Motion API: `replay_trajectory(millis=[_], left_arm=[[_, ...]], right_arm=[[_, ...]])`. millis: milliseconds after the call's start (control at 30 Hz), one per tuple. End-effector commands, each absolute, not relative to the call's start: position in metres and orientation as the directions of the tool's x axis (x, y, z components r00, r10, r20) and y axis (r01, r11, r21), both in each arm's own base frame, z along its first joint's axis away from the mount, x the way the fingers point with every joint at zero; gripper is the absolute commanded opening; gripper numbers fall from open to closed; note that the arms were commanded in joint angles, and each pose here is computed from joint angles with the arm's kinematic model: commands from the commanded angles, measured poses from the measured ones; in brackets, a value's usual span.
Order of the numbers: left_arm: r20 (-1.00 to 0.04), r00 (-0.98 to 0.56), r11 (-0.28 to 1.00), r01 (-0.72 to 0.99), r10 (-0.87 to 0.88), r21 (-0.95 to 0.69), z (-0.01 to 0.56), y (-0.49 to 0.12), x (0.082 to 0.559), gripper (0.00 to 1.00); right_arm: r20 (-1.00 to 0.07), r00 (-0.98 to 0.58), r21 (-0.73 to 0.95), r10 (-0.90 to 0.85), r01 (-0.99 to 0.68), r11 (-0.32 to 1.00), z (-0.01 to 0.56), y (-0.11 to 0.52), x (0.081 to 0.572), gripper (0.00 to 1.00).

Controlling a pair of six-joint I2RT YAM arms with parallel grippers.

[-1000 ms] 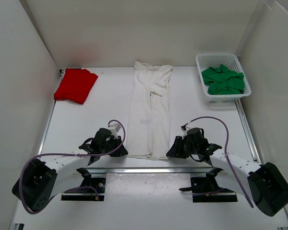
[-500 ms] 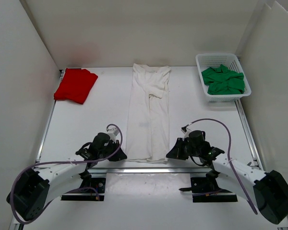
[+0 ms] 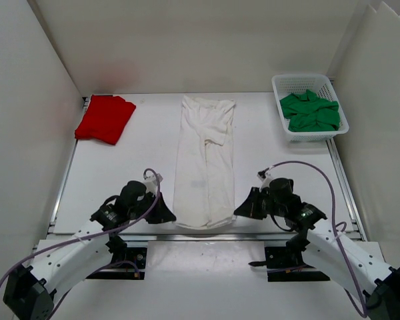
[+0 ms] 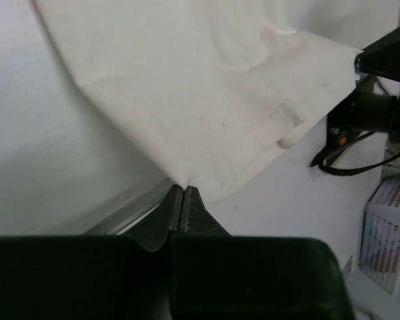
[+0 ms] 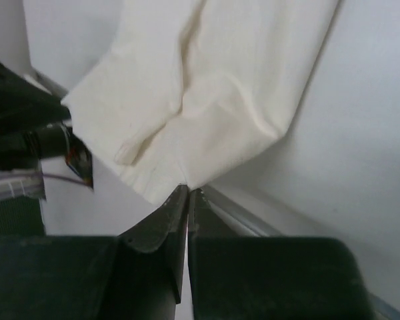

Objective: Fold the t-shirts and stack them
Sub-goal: Grab the bottom of the folded rectangular tshirt with both arms, then fold the folded rectangular tshirt in 1/3 of the way

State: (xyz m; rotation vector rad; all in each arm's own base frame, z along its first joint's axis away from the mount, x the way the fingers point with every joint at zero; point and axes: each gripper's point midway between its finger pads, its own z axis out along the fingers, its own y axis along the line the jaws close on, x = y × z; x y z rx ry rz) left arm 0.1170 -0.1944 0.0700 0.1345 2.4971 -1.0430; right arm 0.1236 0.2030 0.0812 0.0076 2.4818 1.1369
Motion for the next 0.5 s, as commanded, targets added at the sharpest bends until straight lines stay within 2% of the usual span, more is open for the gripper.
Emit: replay_trajectory(millis=[0, 33, 233, 467], left_arm=[[-0.491, -0.863, 0.706, 0.275, -0.119, -0.653, 0.110, -0.202, 0.157, 0.00], [-0.524, -0.844, 0.701, 0.304, -0.116, -0.645, 0.121, -0.205, 0.168, 0.00], [-0.548, -0.806, 0.763, 0.206, -0.222, -0.612, 0.118, -0.194, 0.260, 0.00], [-0.583, -0.764, 0.800, 0.153, -0.277, -0.580, 0.119, -0.202, 0.333, 0.00]], right_arm=[[-0.496, -0.853, 0.680, 0.161, -0.266, 0.684, 0.114, 0.196, 0.166, 0.00], [-0.506, -0.846, 0.675, 0.168, -0.266, 0.688, 0.116, 0.192, 0.174, 0.00], [-0.575, -0.793, 0.625, 0.202, -0.266, 0.733, 0.130, 0.168, 0.255, 0.00], [-0.594, -0.774, 0.609, 0.218, -0.256, 0.751, 0.136, 0.169, 0.338, 0.01]])
